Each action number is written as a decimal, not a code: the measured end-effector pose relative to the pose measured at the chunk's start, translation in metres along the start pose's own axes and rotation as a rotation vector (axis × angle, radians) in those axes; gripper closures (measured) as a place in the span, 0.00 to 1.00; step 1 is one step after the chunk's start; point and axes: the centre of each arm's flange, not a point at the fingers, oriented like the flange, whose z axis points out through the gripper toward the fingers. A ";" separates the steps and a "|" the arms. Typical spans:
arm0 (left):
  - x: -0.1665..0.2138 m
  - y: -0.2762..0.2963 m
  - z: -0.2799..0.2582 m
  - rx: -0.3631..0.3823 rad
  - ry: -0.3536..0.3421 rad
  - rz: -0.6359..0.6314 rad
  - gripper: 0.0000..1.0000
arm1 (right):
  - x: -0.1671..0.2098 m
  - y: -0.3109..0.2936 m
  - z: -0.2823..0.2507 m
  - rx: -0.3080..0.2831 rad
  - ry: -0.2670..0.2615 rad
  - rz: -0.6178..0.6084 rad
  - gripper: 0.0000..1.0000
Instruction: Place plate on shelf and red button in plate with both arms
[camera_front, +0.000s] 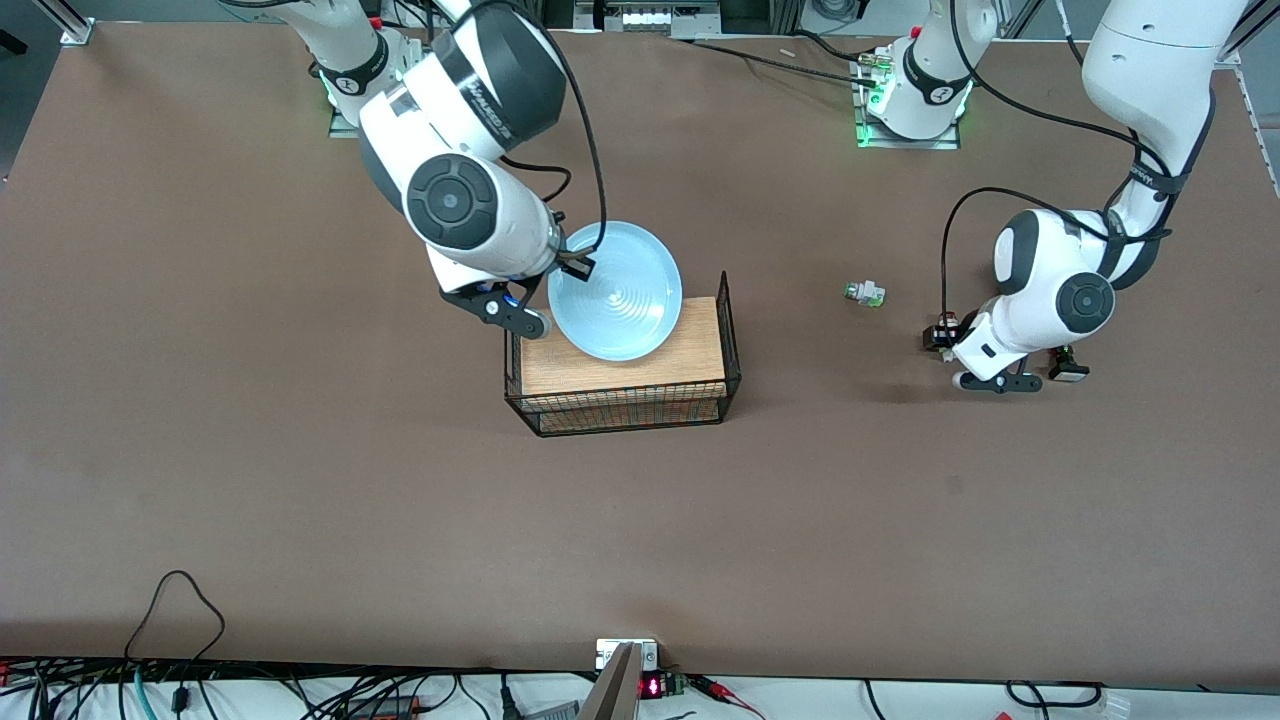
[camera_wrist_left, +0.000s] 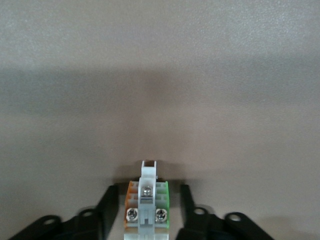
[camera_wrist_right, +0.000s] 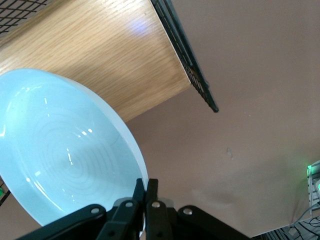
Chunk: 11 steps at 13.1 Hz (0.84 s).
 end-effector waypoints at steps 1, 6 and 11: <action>0.000 0.000 0.000 0.000 0.000 0.000 0.60 | 0.000 -0.003 0.006 -0.003 0.008 -0.003 0.97; 0.009 0.000 -0.035 0.006 -0.039 0.021 0.67 | 0.011 -0.017 0.023 0.028 0.038 0.000 0.97; 0.032 0.022 -0.155 0.019 -0.030 0.055 0.67 | 0.021 -0.022 0.053 0.027 0.055 0.009 0.97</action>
